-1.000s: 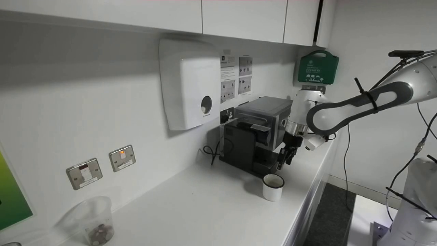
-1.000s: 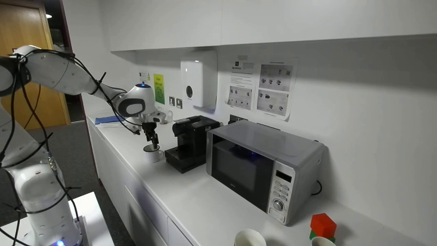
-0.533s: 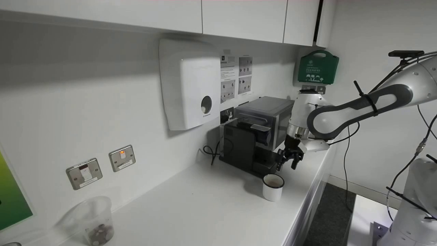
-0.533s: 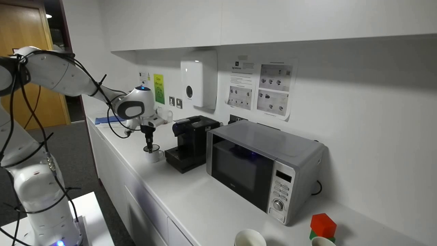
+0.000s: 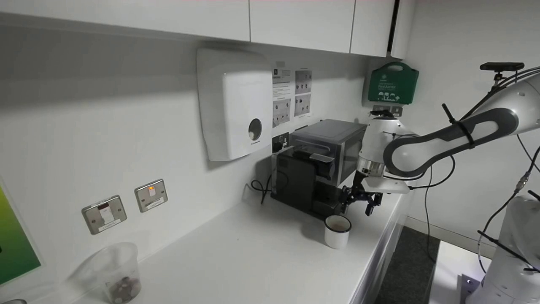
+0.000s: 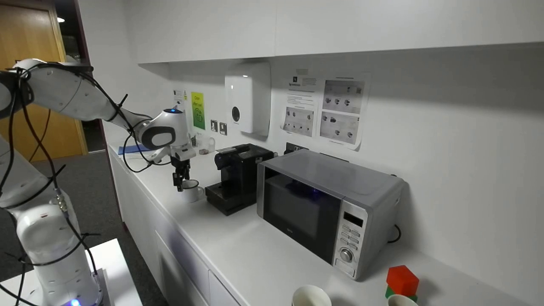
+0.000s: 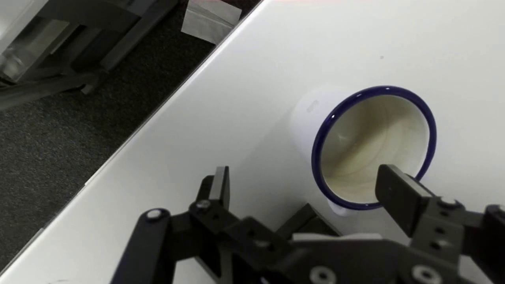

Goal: Put the cup on the coffee maker and then remove it and put it back on the table

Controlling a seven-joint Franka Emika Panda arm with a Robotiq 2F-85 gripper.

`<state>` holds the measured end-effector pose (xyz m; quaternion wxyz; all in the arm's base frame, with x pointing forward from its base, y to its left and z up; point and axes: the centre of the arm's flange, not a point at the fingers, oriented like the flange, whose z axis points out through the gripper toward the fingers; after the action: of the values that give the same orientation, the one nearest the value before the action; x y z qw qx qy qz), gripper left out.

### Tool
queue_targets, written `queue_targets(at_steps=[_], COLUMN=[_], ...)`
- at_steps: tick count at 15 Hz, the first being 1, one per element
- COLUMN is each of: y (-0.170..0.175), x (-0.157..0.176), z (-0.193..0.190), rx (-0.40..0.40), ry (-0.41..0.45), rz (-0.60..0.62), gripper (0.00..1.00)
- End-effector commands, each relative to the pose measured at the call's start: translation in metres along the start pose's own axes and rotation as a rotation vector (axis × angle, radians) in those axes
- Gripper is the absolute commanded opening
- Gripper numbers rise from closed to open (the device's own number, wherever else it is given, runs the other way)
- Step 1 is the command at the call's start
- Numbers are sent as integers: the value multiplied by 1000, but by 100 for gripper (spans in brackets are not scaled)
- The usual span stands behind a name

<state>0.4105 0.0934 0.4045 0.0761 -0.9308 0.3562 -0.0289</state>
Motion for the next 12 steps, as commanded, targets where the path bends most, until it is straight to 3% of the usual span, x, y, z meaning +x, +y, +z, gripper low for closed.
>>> queue_targets(at_steps=[1, 12], y=[2, -8], x=[-11, -3], z=[-3, 26], rx=[19, -50], ry=[55, 92], rz=[79, 93], gripper=[100, 100])
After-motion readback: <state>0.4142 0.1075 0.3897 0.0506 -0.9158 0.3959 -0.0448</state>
